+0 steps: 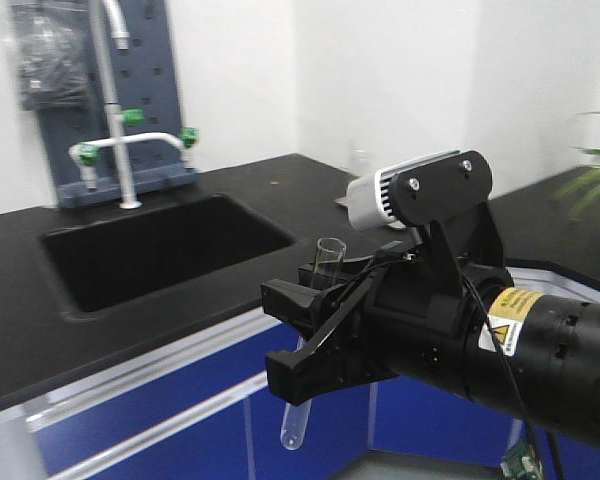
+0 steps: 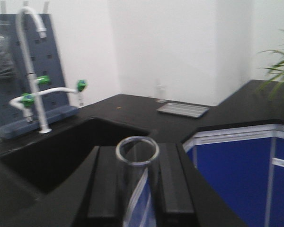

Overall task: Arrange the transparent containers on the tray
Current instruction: 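Drive the base up to the yellow tray by the white bins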

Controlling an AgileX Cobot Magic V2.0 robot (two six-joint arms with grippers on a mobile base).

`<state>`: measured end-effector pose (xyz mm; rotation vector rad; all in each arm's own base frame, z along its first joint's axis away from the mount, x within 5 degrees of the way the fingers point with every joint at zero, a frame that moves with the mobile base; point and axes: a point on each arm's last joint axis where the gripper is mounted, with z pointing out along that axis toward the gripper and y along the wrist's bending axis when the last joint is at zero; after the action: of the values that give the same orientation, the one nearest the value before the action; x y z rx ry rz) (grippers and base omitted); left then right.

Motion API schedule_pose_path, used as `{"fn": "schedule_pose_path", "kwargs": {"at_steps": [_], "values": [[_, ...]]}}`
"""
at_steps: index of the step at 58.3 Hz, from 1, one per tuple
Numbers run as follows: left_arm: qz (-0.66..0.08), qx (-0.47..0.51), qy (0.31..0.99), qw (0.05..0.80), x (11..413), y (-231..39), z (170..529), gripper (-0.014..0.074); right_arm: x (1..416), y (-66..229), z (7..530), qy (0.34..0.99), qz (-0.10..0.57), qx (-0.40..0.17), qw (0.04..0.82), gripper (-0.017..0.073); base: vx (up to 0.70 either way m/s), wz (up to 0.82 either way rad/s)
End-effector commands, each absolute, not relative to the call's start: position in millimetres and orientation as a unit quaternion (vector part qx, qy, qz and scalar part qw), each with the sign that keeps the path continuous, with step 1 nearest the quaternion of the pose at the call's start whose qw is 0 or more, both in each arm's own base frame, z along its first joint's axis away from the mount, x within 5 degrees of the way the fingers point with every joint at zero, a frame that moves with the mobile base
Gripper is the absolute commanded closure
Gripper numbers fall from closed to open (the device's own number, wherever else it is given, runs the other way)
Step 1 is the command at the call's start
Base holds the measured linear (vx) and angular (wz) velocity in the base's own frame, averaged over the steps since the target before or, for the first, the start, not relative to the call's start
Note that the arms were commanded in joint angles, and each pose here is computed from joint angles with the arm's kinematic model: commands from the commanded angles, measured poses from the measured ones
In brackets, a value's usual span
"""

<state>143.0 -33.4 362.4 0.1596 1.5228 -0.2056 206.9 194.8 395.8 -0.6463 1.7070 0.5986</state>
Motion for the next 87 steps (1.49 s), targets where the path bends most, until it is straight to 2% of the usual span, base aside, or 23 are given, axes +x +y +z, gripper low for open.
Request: {"fn": "schedule_pose_path", "kwargs": {"at_steps": [1,54,87], "values": [[-0.111,0.077,0.649,0.749,139.7,-36.0,380.9,0.0501,203.9,187.6,423.5,0.684,0.264,-0.257,0.63,0.0477,0.16,0.63],[-0.111,0.077,0.649,0.749,139.7,-36.0,380.9,0.0501,204.0,187.6,423.8,0.683,0.264,-0.257,0.631,0.0477,0.19,0.69],[-0.111,0.077,0.649,0.749,139.7,-36.0,380.9,0.0501,204.0,187.6,423.8,0.683,0.264,-0.257,0.631,0.0477,0.19,0.35]]}}
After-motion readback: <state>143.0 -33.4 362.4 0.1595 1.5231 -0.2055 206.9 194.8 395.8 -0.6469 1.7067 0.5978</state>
